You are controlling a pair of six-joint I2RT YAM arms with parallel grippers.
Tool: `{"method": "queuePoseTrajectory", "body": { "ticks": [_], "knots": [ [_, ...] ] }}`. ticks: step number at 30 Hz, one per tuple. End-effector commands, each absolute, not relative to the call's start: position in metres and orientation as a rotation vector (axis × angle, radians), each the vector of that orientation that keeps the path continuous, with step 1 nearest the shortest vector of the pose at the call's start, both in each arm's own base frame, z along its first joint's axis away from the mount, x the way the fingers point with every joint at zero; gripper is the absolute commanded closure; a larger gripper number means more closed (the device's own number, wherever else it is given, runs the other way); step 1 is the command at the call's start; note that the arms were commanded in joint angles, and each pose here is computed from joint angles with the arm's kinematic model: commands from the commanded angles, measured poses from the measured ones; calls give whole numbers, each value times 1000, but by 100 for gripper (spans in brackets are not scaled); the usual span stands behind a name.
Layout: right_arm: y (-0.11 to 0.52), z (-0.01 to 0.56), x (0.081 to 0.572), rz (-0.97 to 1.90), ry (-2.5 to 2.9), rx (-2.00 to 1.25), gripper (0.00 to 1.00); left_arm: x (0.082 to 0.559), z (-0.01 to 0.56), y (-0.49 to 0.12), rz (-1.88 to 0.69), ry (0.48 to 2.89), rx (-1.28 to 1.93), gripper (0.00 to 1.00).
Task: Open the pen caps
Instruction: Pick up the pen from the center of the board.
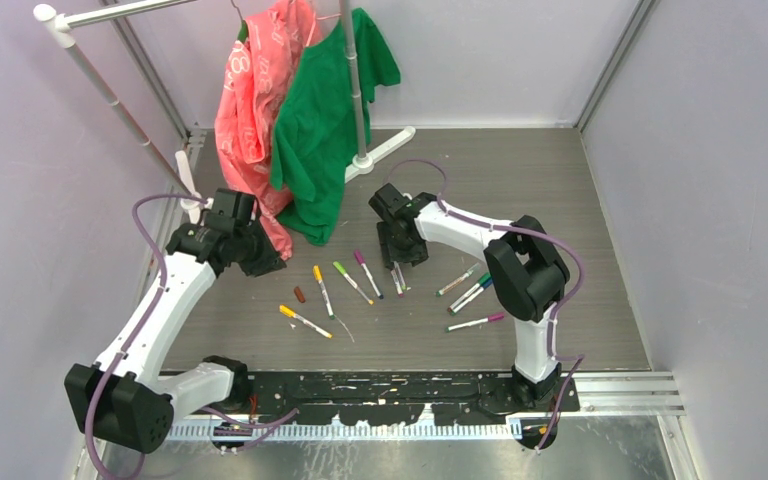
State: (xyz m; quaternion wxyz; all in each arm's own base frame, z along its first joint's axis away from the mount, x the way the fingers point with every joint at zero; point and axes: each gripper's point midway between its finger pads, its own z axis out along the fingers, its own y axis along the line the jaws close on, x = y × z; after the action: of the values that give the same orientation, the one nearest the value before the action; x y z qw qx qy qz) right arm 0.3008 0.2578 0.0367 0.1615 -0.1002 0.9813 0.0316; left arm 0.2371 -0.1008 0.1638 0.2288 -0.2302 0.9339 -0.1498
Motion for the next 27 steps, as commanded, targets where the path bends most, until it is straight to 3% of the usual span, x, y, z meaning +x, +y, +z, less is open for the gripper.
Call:
{"method": "queuePoseTrajectory", "body": {
  "ticks": [1,27],
  "knots": [
    [269,52,318,110,2725,-311,43,246,170,-106,-449,2539,-600,91],
    [257,31,320,86,2770,-300,46,253,165,-108,-435,2545,-603,91]
  ]
}}
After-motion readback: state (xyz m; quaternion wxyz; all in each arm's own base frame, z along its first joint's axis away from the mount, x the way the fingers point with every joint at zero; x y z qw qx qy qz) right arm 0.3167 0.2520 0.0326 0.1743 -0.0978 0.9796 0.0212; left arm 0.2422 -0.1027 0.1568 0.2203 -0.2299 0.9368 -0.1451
